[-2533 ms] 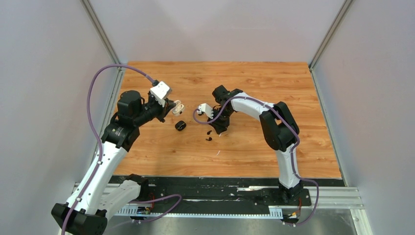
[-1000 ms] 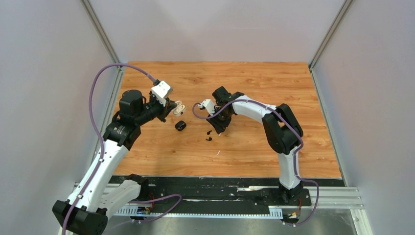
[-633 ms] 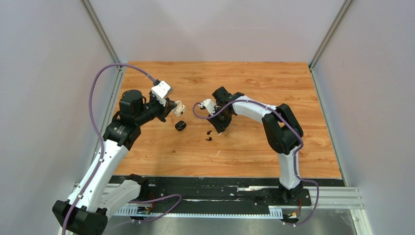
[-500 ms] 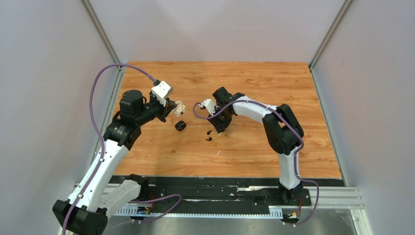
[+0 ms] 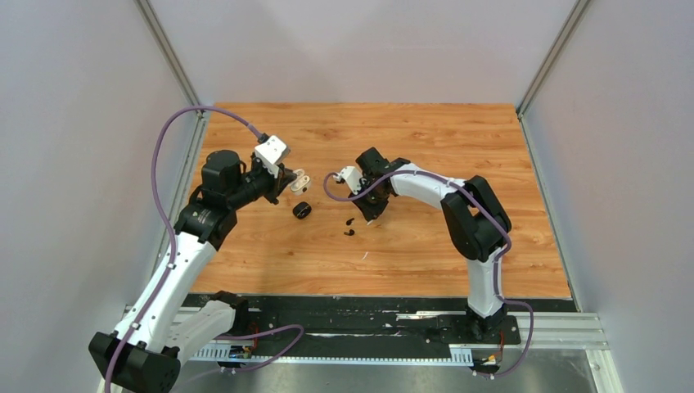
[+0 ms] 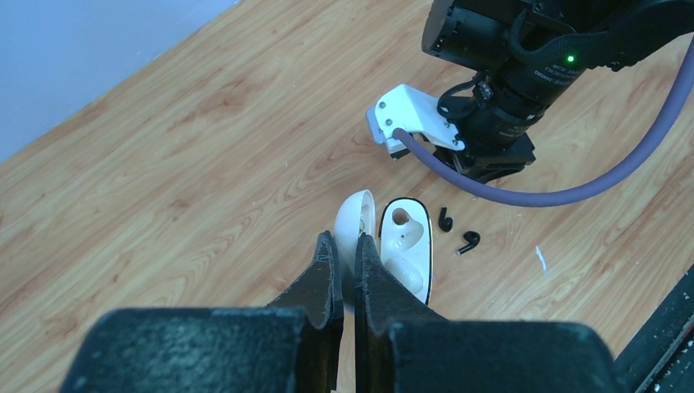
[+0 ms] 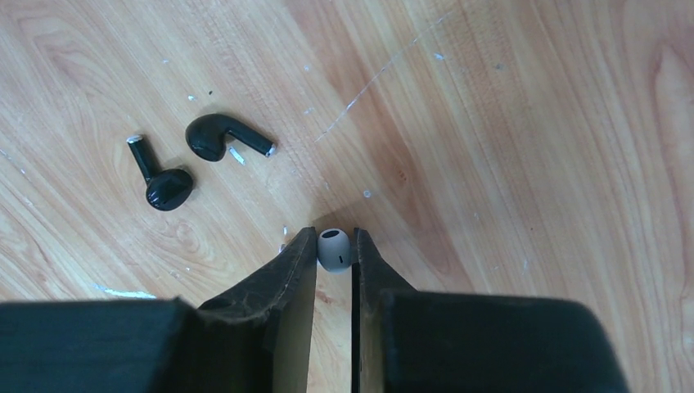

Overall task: Insert the wireless bluetooth earbuds into the charging case
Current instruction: Pick up the right earbud from the center of the board.

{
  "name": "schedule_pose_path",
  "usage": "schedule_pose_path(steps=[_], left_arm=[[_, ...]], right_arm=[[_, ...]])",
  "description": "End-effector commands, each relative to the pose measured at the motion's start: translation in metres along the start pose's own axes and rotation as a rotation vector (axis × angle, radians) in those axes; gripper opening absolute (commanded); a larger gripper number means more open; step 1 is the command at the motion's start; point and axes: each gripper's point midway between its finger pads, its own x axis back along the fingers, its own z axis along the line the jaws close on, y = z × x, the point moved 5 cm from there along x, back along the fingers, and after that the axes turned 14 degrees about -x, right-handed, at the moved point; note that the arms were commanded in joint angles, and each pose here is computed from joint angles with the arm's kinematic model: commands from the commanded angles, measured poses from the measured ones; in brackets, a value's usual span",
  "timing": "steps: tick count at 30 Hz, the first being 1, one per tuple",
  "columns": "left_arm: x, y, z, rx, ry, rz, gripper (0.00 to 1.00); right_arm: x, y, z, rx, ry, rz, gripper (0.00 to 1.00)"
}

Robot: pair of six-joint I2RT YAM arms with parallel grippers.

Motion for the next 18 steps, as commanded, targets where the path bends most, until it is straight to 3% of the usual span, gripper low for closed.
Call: schedule_pose_path(steps=[1, 5, 12, 15, 18], left_arm=[[-0.001, 0.007, 0.004, 0.000, 0.018, -0.045, 0.00], [-0.003, 0.006, 0.004, 0.001, 0.017, -0.042, 0.00], [-0.010, 0.003, 0.002, 0.000, -0.025, -0.031, 0.00], [-0.015, 0.007, 0.000, -0.016, -0.065, -0.046, 0.00], [-0.019, 0.014, -0.002, -0.039, -0.104, -0.080, 0.00]], right_arm=[[0.009, 0.000, 0.005, -0.002, -0.031, -0.015, 0.12], [0.025, 0.012, 0.007, 0.038, -0.046, -0.065, 0.01], [0.075, 0.024, 0.015, 0.187, -0.053, -0.126, 0.00], [0.110, 0.029, 0.026, 0.298, -0.042, -0.245, 0.00], [0.155, 0.039, 0.038, 0.452, -0.071, -0.466, 0.00]])
